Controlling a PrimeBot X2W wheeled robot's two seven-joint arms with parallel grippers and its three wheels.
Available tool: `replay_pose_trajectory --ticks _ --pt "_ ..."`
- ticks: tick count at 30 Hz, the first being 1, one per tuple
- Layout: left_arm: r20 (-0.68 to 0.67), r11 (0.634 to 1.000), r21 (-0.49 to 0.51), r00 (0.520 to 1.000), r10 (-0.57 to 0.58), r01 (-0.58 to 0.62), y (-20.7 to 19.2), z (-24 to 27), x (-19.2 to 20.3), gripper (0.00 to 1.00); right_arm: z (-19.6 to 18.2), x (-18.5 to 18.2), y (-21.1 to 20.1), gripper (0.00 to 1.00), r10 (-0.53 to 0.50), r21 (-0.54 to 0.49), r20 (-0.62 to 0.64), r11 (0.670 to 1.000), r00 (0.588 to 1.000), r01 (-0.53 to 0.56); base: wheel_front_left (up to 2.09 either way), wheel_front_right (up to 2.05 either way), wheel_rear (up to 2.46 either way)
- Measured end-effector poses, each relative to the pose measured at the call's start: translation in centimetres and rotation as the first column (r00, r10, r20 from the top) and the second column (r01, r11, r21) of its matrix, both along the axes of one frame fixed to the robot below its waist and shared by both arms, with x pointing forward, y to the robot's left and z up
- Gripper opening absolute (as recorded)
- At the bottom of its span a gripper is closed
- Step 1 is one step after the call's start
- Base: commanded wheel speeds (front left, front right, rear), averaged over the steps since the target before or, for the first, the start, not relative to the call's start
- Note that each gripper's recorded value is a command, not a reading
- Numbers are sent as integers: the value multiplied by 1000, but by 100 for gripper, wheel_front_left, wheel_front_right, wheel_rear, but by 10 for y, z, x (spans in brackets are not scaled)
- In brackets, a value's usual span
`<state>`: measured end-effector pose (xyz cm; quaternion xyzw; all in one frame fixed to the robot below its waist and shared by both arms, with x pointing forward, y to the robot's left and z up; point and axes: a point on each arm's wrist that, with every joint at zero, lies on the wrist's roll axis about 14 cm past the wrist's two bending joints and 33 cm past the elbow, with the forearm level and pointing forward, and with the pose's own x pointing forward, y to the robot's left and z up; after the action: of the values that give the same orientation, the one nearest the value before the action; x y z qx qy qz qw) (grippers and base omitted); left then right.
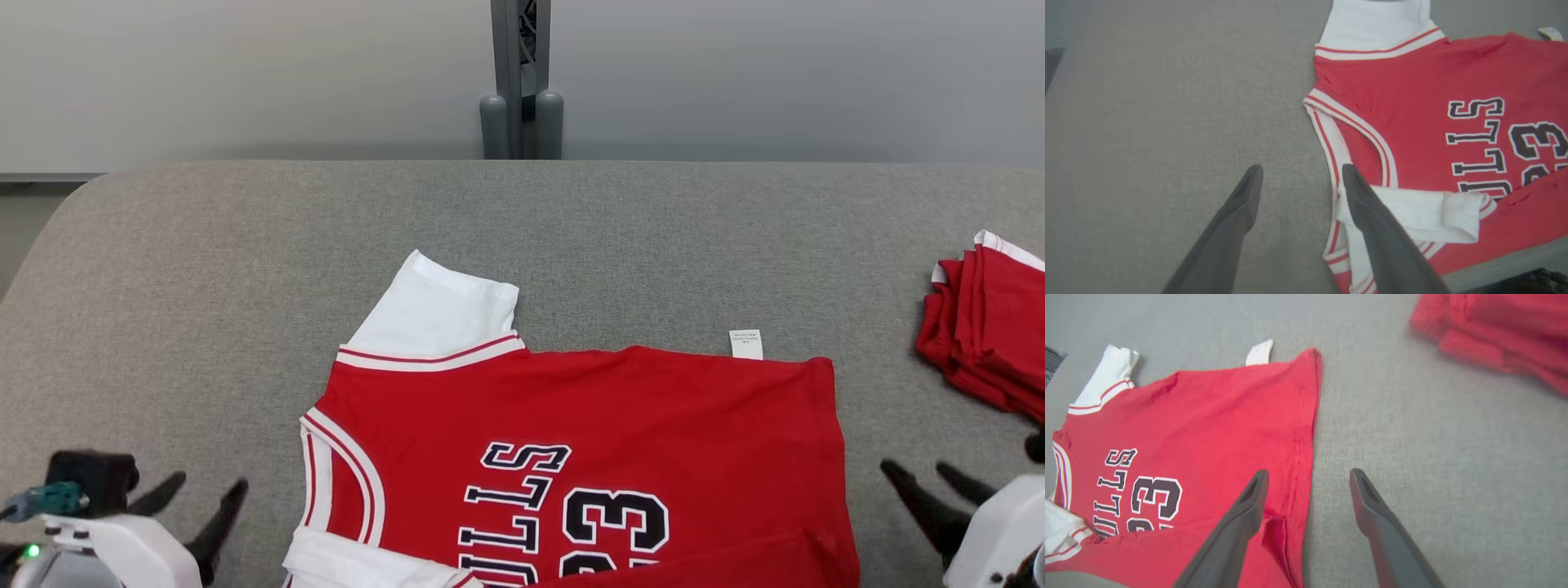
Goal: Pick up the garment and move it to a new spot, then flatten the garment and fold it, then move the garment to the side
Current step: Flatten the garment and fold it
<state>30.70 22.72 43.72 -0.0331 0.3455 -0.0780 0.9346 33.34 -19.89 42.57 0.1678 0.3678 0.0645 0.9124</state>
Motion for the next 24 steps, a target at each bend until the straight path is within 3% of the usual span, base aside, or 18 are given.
replay_pose_trajectory --ticks 2,4,10,13,16,24 --pt "128 998 -9 990 58 -57 4 18 23 100 21 22 -5 100 -9 -53 143 998 990 17 0 0 0" --pt "254 994 -34 961 111 -105 5 36 42 100 45 43 -10 100 -14 -103 306 993 952 48 0 0 0" --pt "537 984 -37 827 169 -177 4 68 77 100 95 71 -11 100 35 -213 657 967 753 141 0 0 0" --pt "613 979 -11 772 166 -202 1 64 82 100 92 71 -3 100 43 -226 713 959 700 172 0 0 0" --pt "624 977 -62 756 198 -204 -16 51 83 100 82 67 8 100 27 -208 731 960 682 185 0 0 0" --pt "612 978 -97 764 204 -183 -42 38 90 100 48 63 23 100 24 -208 677 965 736 160 0 0 0"
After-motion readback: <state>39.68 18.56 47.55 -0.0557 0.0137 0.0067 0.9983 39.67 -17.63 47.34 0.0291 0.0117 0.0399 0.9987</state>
